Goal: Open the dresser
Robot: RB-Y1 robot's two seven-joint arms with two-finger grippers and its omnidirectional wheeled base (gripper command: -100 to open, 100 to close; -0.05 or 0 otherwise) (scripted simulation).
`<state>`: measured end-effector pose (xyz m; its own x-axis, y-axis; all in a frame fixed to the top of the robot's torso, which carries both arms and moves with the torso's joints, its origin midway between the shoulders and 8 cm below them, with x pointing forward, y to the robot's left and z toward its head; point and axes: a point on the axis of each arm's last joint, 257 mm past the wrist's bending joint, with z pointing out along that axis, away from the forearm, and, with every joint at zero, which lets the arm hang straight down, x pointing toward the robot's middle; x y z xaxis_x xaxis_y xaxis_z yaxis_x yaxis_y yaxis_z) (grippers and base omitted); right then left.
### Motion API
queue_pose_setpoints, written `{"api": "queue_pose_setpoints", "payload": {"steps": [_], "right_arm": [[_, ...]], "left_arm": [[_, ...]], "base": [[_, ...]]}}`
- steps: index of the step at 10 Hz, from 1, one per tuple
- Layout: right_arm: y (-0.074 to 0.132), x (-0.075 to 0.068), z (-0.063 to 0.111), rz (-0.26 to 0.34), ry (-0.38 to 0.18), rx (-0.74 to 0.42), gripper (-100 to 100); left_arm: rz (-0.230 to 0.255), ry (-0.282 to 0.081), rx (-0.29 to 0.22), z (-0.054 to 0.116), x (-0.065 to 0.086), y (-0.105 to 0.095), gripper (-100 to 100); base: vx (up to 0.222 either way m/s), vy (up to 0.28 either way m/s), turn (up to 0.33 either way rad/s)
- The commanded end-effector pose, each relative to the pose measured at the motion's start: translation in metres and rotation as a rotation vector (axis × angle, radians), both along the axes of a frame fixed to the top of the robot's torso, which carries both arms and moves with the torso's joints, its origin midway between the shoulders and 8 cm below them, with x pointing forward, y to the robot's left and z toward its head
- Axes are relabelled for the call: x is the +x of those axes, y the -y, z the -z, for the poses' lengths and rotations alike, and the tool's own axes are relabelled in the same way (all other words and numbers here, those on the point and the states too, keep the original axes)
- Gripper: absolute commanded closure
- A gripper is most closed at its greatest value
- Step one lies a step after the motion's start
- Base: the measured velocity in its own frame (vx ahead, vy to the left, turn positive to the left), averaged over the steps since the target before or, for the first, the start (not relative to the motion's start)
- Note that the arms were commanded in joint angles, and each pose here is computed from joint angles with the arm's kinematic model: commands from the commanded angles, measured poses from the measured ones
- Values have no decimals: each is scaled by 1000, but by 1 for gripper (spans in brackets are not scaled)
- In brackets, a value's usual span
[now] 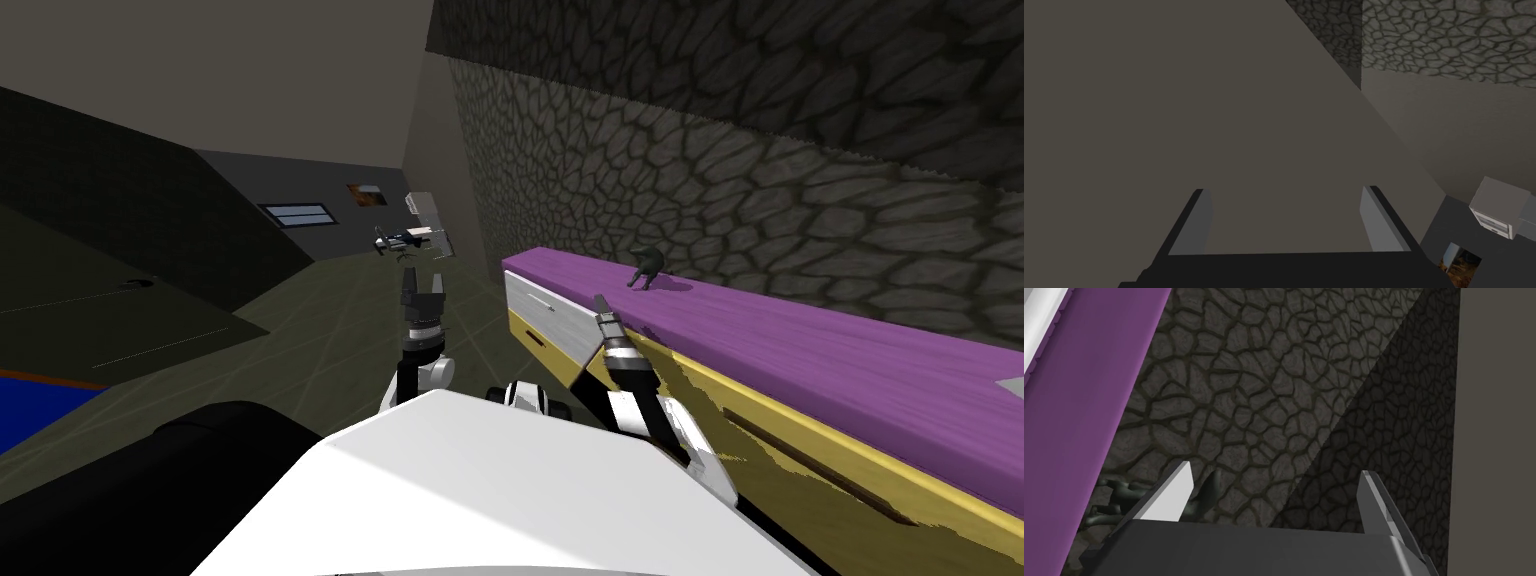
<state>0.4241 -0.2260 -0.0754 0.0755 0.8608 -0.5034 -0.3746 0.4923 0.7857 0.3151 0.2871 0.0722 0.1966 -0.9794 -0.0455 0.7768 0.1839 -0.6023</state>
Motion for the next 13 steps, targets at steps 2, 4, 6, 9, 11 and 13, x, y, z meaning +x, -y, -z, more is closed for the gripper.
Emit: {"api": "queue_pose_setpoints", "payload": {"steps": [2,4,6,9,11,13], "right_arm": [[-3,21,38,35,-102,-111,-100],[-3,31,59,56,-154,-168,-100],[-3,39,79,74,-202,-227,-100],[-1,54,118,111,-293,-355,-100],[3,61,139,134,-344,-423,-100],[7,66,159,155,-389,-495,-100]], "left_arm": [[0,0,0,0,0,0,0],[0,0,0,0,0,0,0],[0,0,0,0,0,0,0],[0,0,0,0,0,0,0],[0,0,0,0,0,0,0],[0,0,0,0,0,0,0]], "base": [[15,60,38],[11,63,31],[24,99,54],[10,74,42],[13,71,39],[22,70,36]]}}
